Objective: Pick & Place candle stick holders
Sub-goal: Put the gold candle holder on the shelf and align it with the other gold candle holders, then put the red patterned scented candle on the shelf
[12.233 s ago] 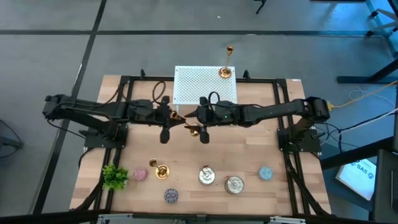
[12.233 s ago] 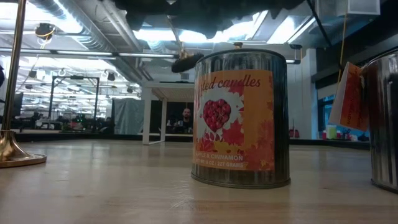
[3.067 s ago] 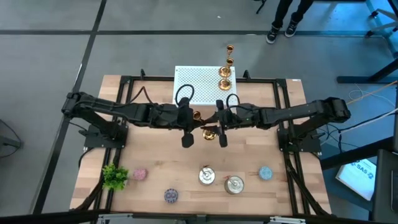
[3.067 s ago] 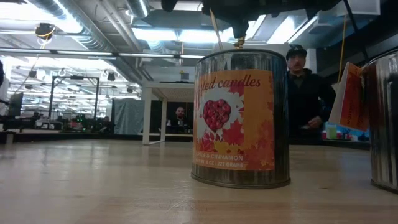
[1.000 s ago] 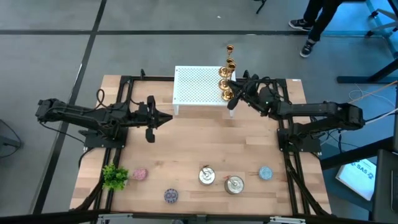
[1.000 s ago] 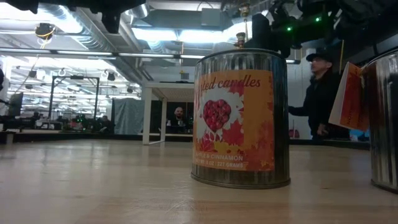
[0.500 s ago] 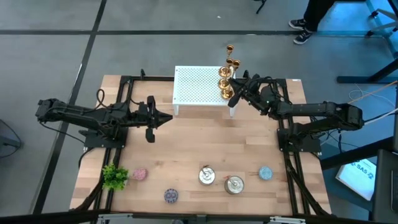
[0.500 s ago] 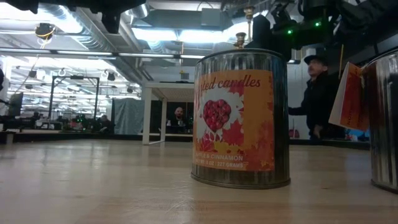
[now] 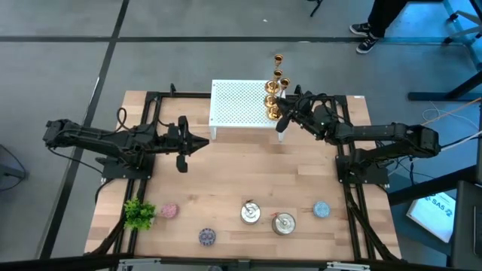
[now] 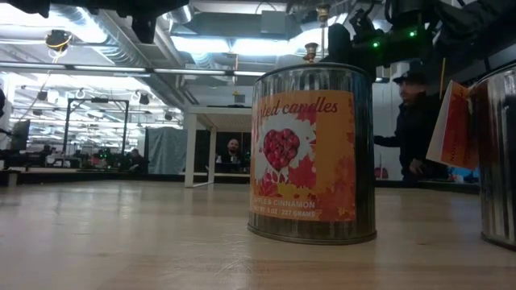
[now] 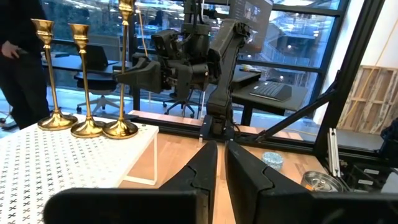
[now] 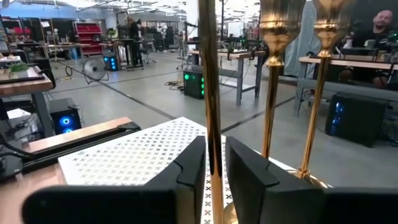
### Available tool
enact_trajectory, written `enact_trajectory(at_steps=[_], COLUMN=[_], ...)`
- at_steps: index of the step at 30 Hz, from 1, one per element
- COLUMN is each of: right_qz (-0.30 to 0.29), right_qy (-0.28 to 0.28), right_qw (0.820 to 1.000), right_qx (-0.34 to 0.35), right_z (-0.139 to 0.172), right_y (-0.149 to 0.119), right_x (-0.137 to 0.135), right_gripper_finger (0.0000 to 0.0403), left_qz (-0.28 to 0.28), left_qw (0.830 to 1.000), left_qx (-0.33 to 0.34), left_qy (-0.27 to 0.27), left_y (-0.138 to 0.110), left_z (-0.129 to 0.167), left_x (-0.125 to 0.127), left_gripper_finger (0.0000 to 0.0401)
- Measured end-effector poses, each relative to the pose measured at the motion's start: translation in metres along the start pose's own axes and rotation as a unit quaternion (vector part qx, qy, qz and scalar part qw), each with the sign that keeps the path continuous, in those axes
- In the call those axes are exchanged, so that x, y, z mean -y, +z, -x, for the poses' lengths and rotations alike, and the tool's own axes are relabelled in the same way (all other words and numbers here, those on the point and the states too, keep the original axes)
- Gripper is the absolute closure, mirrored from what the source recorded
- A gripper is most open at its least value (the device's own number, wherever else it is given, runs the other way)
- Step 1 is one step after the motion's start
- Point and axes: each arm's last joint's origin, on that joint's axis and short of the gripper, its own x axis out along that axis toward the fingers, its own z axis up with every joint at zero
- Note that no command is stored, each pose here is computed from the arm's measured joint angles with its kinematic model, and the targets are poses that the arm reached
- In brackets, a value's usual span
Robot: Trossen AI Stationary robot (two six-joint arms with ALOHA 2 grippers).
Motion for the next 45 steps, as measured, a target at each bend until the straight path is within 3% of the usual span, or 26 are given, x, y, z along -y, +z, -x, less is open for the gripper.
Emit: enact_trajectory(at_steps=[4,13,17,23,34,40,45], right_qz=[0.001,0.004,0.008,-0.015,-0.067,-0.06,-0.073], right_qy=[0.0,-0.018,-0.023,-0.017,0.115,0.172,0.237], right_qw=[1.0,1.0,0.999,0.998,0.972,0.954,0.933], right_qx=[-0.001,-0.006,-0.022,-0.064,-0.191,-0.24,-0.259], right_z=[0.0,0.002,0.009,0.028,0.06,0.072,0.082], right_y=[0.0,0.0,0.005,0.011,0.002,-0.006,-0.007], right_x=[0.0,0.002,0.005,0.011,0.0,-0.016,-0.03], right_gripper_finger=[0.0297,0.014,0.0097,0.0087,0.0087,0.0087,0.0087], left_qz=[0.0,-0.001,-0.001,-0.018,-0.002,-0.043,-0.038], left_qw=[1.0,1.0,1.0,1.0,0.996,0.99,0.982], left_qx=[0.0,0.0,0.0,0.0,-0.015,-0.077,-0.141], left_qy=[0.0,0.0,0.0,0.0,-0.085,-0.11,-0.12], left_y=[0.0,0.0,0.0,0.0,0.004,0.005,-0.017], left_z=[0.0,0.0,0.0,0.0,0.0,-0.008,-0.025], left_x=[0.0,0.0,0.0,0.0,0.006,0.015,0.023], left_gripper_finger=[0.0373,0.0368,0.0369,0.0362,0.0334,0.03,0.0263])
